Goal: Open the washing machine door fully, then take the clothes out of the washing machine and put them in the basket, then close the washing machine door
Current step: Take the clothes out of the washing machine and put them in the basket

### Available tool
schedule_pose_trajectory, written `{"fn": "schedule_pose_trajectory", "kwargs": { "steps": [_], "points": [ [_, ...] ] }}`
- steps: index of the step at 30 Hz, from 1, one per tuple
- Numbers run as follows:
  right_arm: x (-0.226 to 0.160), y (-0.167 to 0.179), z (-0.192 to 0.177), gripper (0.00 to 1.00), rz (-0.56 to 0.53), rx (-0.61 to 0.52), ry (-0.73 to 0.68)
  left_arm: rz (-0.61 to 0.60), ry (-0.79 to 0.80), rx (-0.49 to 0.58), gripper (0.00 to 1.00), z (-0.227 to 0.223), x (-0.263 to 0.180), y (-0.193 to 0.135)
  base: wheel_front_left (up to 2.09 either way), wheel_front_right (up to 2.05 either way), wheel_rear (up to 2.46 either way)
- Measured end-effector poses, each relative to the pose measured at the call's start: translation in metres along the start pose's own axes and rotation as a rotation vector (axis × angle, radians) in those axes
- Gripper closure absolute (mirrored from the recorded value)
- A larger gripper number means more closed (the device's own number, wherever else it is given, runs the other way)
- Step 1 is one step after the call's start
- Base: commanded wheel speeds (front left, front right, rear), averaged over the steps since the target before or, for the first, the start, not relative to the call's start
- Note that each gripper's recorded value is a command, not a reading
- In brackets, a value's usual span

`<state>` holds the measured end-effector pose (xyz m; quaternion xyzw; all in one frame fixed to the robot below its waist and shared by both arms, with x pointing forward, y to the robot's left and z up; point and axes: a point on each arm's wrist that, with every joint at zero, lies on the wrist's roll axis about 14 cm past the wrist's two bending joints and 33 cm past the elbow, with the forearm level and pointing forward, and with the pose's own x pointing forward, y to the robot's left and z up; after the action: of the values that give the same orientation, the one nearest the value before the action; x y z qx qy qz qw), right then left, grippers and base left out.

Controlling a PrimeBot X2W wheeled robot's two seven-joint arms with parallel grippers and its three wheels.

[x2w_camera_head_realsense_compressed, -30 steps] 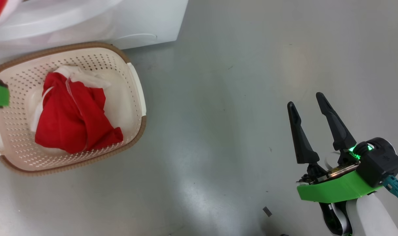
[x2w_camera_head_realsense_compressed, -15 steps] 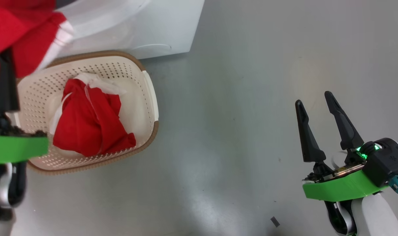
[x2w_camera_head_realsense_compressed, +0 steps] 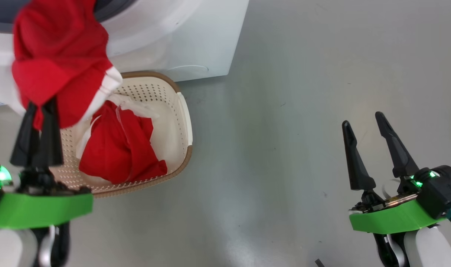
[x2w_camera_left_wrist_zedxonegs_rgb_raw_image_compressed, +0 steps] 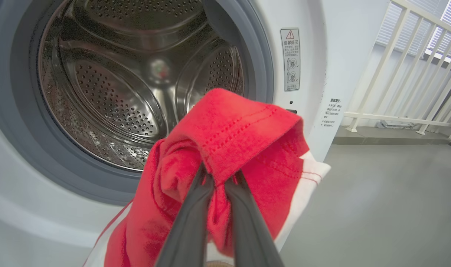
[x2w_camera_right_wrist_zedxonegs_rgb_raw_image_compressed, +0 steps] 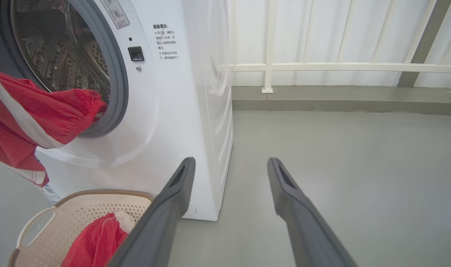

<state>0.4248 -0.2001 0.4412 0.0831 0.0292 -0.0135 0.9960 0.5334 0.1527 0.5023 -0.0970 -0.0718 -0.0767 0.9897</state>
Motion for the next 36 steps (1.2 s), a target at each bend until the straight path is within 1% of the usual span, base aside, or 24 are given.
{"fn": "schedule_pose_trajectory", "kwargs": {
  "steps": [4,9,15,16,20,26,36],
  "points": [
    [0.002,0.001,0.004,0.0,0.003,0.0,-0.013,0.026,0.024,-0.025,1.0,-0.006,-0.014,-0.001,0.0,0.0,0.0],
    [0.005,0.002,-0.002,0.0,0.008,0.002,0.0,0.059,0.087,-0.053,1.0,-0.029,-0.022,0.004,0.0,0.0,0.0],
    [0.008,0.003,-0.015,0.0,0.012,0.003,0.03,0.11,0.229,-0.095,1.0,-0.082,-0.033,0.013,0.0,0.0,0.0],
    [0.008,0.004,-0.019,0.0,0.013,0.003,0.041,0.114,0.268,-0.108,1.0,-0.098,-0.033,0.014,0.0,0.0,0.0],
    [0.01,0.002,-0.026,0.0,0.009,0.001,0.057,0.124,0.307,-0.133,1.0,-0.12,-0.025,0.013,0.0,0.0,0.0],
    [0.016,0.004,-0.032,0.0,0.017,0.001,0.068,0.179,0.385,-0.167,1.0,-0.158,-0.023,0.021,0.0,0.0,0.0],
    [0.021,-0.001,-0.042,0.0,0.009,-0.008,0.088,0.216,0.551,-0.167,1.0,-0.219,-0.032,0.023,0.0,0.0,0.0]
  ]
}}
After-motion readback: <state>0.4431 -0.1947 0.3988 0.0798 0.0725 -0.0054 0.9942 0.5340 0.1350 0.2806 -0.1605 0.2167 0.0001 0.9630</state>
